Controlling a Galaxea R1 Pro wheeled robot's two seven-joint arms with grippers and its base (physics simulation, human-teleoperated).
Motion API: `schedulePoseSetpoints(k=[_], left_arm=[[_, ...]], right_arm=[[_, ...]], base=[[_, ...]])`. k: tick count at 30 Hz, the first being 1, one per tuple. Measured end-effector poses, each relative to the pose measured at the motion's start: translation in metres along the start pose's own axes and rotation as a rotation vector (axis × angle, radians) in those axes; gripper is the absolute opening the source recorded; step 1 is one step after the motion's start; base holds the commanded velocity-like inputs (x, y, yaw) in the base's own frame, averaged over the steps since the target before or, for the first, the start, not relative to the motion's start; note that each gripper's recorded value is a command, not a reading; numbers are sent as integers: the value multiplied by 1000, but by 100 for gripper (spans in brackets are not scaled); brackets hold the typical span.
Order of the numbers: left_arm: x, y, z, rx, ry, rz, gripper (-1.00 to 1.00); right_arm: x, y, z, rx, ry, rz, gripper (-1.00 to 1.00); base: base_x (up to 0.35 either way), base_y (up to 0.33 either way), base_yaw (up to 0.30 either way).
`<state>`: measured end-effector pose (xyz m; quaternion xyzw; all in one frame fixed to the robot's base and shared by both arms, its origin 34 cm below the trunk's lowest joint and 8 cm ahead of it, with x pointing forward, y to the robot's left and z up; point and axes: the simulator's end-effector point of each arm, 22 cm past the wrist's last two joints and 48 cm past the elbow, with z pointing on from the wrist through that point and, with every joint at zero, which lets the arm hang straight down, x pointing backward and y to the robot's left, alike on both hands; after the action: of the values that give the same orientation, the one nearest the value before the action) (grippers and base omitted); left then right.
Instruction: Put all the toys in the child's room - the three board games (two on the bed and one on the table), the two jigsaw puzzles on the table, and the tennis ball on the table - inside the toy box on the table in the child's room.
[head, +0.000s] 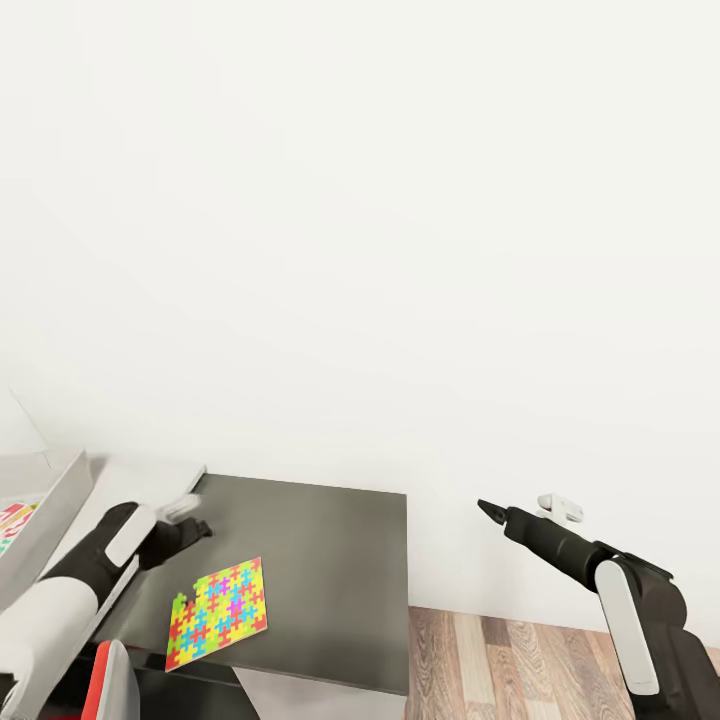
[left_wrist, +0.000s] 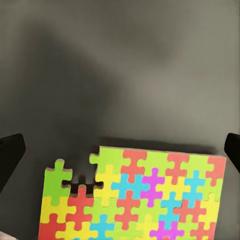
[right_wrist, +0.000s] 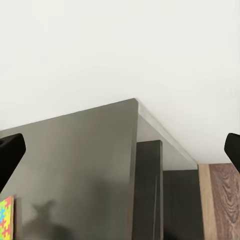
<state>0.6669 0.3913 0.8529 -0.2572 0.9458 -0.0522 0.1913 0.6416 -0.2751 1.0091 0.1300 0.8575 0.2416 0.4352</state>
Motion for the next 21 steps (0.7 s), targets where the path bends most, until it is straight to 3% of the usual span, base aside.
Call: schedulePoseSetpoints(k=[7, 14, 21], left_arm=[[-12, 8, 4, 7, -49, -22, 100], [-11, -2, 8, 69, -48, -20, 100], [-4, -4, 14, 80, -28, -16, 100]], right_arm=[[2, -4, 2, 5, 4, 5, 100], [6, -7, 5, 9, 13, 10, 100], [11, -10, 8, 13, 25, 13, 100]], base=[[0, 0, 0], [0, 0, 0], [0, 0, 0]])
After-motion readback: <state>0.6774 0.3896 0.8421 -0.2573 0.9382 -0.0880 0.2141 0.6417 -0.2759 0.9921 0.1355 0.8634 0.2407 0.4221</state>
